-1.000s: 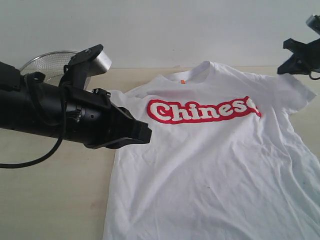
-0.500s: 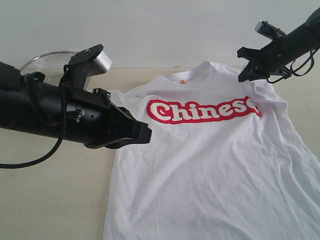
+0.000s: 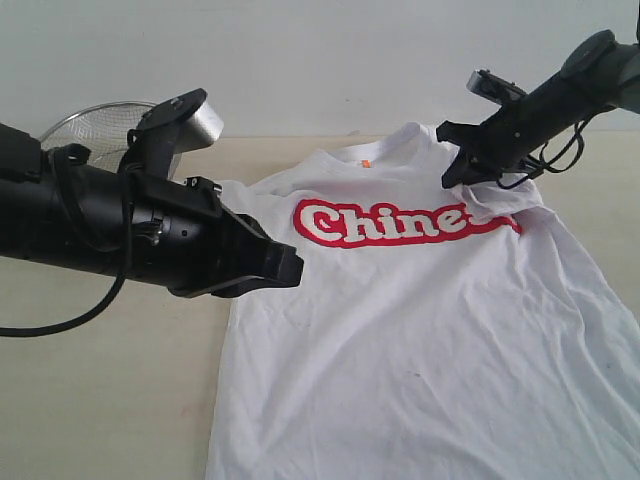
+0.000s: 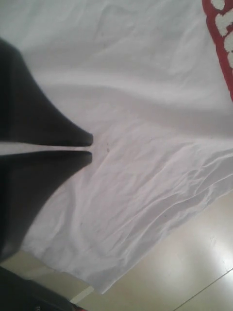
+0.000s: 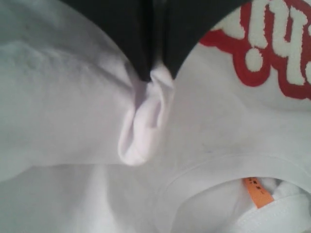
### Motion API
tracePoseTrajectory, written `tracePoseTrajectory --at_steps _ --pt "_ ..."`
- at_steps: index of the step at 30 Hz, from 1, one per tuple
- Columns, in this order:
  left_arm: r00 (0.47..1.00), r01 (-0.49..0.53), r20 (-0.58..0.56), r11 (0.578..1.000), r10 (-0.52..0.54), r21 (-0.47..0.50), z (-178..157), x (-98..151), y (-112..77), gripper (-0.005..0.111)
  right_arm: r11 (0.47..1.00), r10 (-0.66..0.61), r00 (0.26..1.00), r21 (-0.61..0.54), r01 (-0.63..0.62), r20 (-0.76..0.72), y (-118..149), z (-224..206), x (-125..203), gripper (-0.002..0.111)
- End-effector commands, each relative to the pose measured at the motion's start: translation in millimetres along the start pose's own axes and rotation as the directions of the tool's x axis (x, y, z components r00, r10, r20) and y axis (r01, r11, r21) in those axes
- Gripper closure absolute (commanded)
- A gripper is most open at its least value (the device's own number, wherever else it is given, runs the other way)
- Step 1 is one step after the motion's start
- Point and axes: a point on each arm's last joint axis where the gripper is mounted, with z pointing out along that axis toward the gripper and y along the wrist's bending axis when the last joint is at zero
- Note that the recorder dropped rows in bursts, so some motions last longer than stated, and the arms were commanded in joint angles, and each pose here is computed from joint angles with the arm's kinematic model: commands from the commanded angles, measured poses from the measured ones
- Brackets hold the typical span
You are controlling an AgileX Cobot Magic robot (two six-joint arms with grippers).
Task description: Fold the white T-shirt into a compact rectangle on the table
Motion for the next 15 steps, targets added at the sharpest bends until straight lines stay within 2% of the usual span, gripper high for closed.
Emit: tracePoseTrajectory --at_steps 1,5,6,11,15 --pt "1.0 -0.002 0.016 1.0 0.001 0.002 -2.7 -2.5 -1.2 0.102 1.0 -0.007 1.0 0.011 0.007 0.005 -0.1 -3.1 -1.1 0.088" --pt "1.0 -0.003 0.016 1.0 0.003 0.002 -2.7 -2.5 -1.2 0.102 1.0 0.001 1.0 0.009 -0.001 -0.001 0.2 -3.1 -0.6 0.036" --pt "1.0 -0.006 0.016 1.0 0.006 0.002 -2.7 -2.5 -1.2 0.102 1.0 0.006 1.0 0.009 -0.006 -0.001 0.2 -3.1 -0.6 0.033" --pt "1.0 -0.008 0.016 1.0 0.008 0.002 -2.7 -2.5 -1.2 0.102 1.0 0.006 1.0 0.002 -0.006 0.016 4.2 -8.6 -3.4 0.049" --pt "1.0 -0.008 0.016 1.0 0.008 0.002 -2.7 -2.5 -1.2 0.102 1.0 -0.01 0.999 -0.005 0.01 0.048 13.7 -23.0 -9.3 0.046"
